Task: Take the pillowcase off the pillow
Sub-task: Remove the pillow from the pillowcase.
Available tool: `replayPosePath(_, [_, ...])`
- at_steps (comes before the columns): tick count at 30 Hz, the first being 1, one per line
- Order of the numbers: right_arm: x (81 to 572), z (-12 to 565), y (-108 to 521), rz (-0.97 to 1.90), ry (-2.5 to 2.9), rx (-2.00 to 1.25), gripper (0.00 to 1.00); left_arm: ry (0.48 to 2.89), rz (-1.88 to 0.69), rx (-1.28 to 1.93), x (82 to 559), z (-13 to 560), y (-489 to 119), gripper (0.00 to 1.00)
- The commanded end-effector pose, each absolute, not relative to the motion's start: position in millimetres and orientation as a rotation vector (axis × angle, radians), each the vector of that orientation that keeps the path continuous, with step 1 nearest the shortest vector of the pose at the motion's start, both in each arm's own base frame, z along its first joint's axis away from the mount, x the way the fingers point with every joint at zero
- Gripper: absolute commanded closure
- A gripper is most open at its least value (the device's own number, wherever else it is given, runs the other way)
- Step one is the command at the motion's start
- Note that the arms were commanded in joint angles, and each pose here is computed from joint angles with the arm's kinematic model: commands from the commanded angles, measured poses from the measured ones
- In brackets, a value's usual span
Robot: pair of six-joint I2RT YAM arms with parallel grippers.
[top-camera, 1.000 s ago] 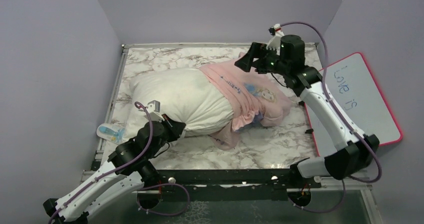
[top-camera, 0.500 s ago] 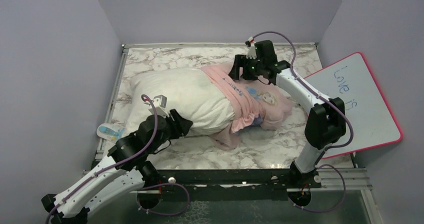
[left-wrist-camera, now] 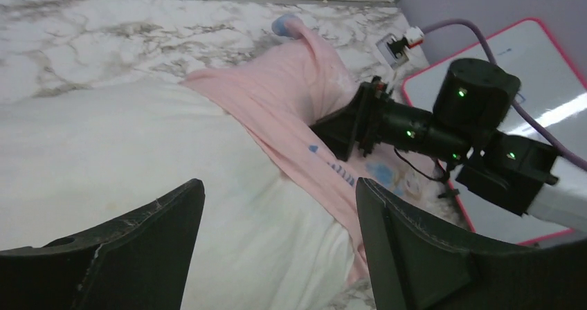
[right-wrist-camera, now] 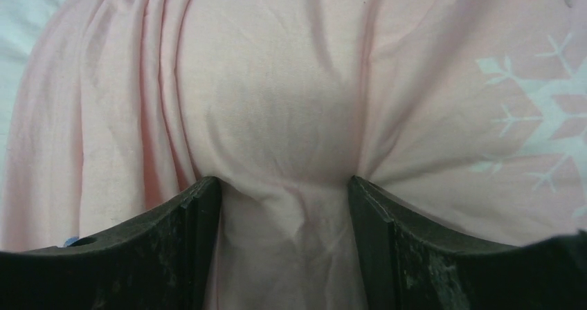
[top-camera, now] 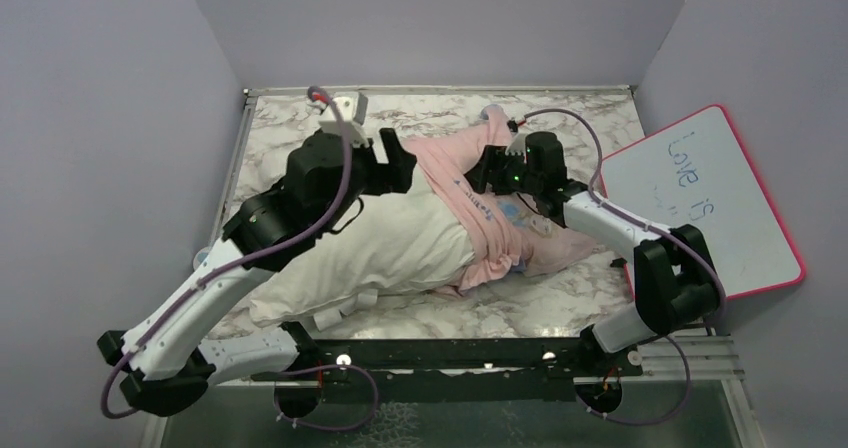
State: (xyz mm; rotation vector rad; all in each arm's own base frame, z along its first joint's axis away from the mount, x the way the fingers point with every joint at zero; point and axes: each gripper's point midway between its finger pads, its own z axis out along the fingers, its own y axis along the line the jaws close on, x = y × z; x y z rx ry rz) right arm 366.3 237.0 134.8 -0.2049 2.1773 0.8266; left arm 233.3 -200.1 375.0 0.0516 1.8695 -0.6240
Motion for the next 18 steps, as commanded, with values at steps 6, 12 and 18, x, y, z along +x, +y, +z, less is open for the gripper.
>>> replayPosePath(6, [238, -4, 199, 0.796, 2.678, -0.045, 0.30, 2.079, -0.445, 0.086, 369, 299, -169, 0.08])
replayPosePath(12, [242, 26, 201, 0.819, 2.605, -0.034, 0.30, 2.293, -0.575, 0.074, 380, 192, -162, 0.20])
replayPosePath(18, [268, 97, 212, 0.850, 2.417, -0.152, 0.25, 2.226, -0.808, 0.150, 341, 175, -184, 1.00])
